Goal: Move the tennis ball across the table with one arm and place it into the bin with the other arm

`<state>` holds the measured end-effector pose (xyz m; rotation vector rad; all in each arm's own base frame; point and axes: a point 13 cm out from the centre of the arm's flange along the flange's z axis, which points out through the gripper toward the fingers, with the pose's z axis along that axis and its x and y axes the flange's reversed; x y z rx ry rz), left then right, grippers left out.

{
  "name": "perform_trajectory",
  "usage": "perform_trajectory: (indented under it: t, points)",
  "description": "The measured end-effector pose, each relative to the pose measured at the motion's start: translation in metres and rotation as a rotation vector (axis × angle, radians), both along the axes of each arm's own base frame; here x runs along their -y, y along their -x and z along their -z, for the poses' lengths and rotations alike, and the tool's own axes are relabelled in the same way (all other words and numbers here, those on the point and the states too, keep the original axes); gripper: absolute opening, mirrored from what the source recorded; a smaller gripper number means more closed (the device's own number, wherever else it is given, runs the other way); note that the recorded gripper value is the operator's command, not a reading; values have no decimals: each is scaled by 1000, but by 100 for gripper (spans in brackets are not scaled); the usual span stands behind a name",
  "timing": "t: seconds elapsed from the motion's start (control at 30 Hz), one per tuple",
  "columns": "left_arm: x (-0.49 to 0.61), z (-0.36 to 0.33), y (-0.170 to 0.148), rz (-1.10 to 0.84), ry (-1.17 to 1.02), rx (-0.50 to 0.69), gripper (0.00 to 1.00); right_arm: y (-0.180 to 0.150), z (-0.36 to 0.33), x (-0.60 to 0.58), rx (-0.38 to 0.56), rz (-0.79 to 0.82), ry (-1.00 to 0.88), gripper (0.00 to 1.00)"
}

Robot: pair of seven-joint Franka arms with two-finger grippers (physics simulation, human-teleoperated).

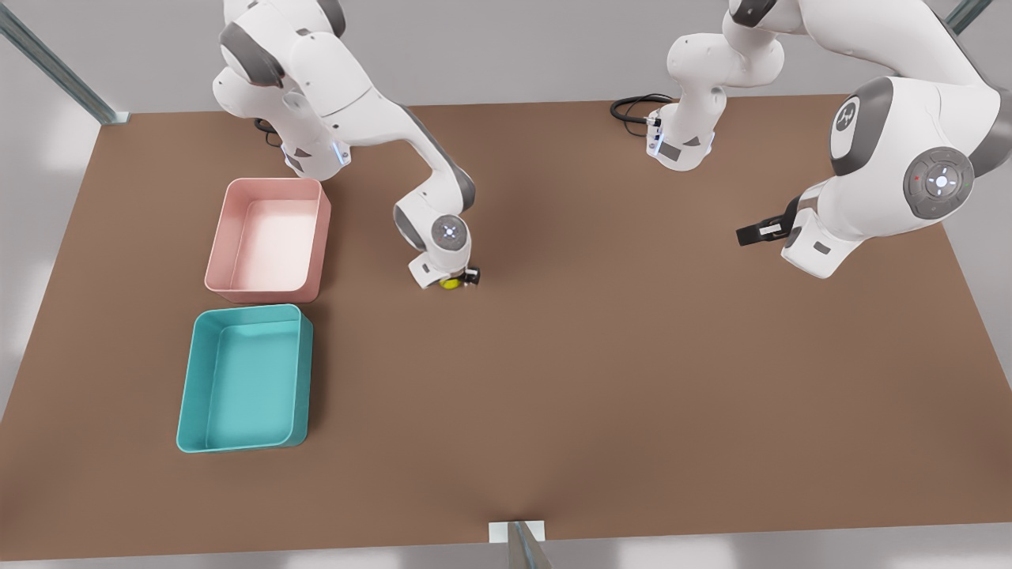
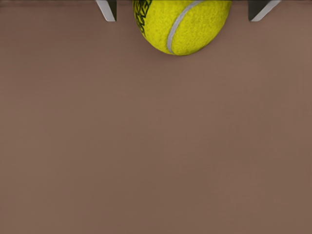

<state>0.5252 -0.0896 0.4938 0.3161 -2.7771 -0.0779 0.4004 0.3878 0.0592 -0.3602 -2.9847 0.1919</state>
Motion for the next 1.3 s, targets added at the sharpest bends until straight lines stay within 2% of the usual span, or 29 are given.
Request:
perform_trajectory:
  t: [0.13, 0.17, 0.23, 0.27, 0.33, 0.43, 0.5, 0.57, 0.63, 0.7, 0.77, 0.8, 0.83, 1.07, 1.13, 1.2, 1.27, 1.3]
  points:
    - [0, 0, 0, -6, -3, -1, 100, 7, 14, 2, -12, 5, 16, 100]
    - [0, 0, 0, -8, -3, -1, 100, 7, 15, 2, -11, 8, 17, 95]
    - [0, 0, 0, -10, -4, -2, 100, 5, 16, 2, -9, 15, 15, 71]
    - [1, 1, 0, -10, -5, -4, 100, 4, 15, 3, -8, 18, 13, 67]
    - [1, 2, 0, -12, -6, -6, 100, 0, 11, 3, -2, 26, 6, 64]
    - [2, 3, 0, -14, -8, -8, 100, -24, -18, 8, 29, 60, -29, 64]
    - [2, 4, 0, -16, -9, -9, 100, -68, -63, 34, 68, 121, -68, 64]
    - [1, 4, -1, -18, -10, -9, 100, -131, -104, 107, 114, 206, -67, 64]
    - [1, 5, -1, -20, -11, -10, 100, -181, -129, 194, 149, 269, -38, 64]
    - [2, 5, -1, -21, -11, -11, 100, -217, -145, 276, 172, 308, -10, 64]
    - [2, 5, -1, -22, -11, -11, 100, -239, -148, 340, 175, 316, 14, 64]
    - [2, 5, -1, -23, -11, -11, 100, -245, -144, 363, 168, 307, 24, 64]
    - [2, 5, -1, -23, -12, -11, 100, -248, -136, 380, 154, 293, 33, 100]
    - [2, 6, -1, -26, -13, -12, 100, -254, -121, 407, 98, 133, 36, 100]
    - [2, 6, -1, -27, -13, -12, 100, -275, -166, 391, 113, 101, 8, 100]
    - [2, 6, -1, -25, -14, -12, 100, -295, -240, 381, 128, 74, -6, 100]
    - [3, 7, -1, -24, -14, -14, 100, -286, -313, 383, 115, 54, 0, 100]
    - [4, 8, -1, -24, -15, -15, 100, -268, -352, 384, 109, 43, 0, 100]
